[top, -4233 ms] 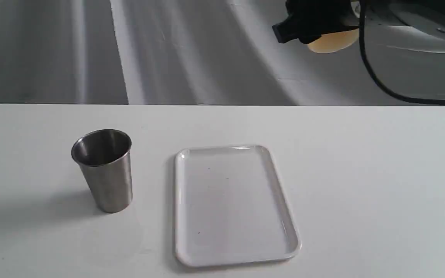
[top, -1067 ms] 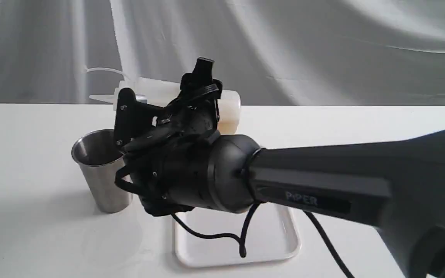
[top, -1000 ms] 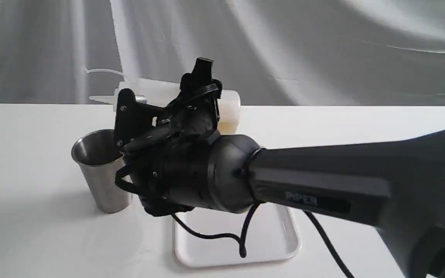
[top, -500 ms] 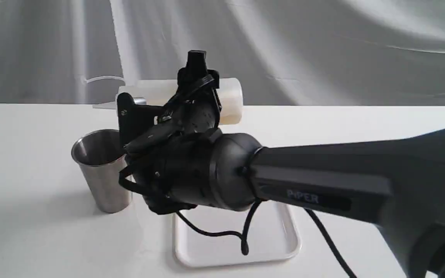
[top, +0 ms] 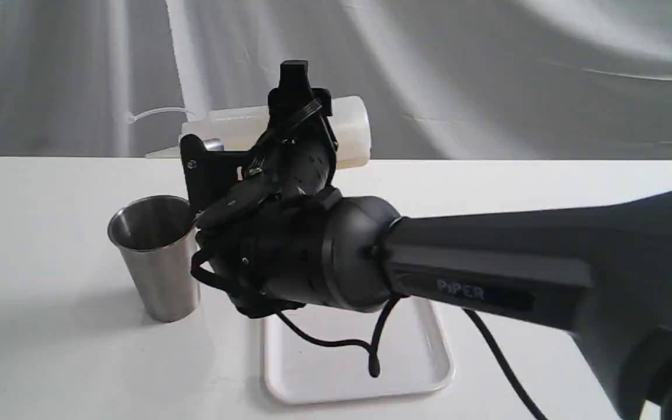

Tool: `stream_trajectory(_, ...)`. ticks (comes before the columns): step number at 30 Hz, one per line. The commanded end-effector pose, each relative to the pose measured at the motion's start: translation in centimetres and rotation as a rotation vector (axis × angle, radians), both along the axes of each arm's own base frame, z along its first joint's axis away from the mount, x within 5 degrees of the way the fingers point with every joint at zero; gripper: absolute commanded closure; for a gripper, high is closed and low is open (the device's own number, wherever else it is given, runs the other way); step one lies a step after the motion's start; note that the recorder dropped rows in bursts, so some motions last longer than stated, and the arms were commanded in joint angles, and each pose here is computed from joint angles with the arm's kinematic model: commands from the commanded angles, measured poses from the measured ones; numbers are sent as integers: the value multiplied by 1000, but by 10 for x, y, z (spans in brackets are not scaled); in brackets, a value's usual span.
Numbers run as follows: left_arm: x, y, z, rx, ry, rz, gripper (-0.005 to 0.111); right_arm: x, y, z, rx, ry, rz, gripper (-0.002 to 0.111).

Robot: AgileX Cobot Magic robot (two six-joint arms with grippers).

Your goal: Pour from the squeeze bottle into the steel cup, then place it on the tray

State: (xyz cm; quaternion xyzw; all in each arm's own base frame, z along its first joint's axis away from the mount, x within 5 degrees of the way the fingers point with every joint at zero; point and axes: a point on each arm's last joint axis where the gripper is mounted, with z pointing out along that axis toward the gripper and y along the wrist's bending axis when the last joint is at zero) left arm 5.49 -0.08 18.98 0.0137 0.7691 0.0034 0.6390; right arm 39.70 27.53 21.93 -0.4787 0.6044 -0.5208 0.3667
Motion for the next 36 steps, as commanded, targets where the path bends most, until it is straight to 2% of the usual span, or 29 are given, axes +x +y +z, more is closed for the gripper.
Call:
stream_trajectory(1,0,0,-1,-4,-6,-6,107,1,-2,8,-17,-38,7,108)
stream_trajectory(9,0,0,-1,-4,-6,-6,107,1,-2,6,6,-18,-7,108)
stream_trajectory(17,0,0,-1,-6,-6,-5,107,5,-11,9,-54,-34,-31,108)
stream_trajectory(22,0,0,-1,-6,-6,-5,107,6,-11,11,-144,-32,-13,108)
stream_trajectory(36,0,0,-1,-6,-6,-5,107,8,-7,13,-184,-54,37,108)
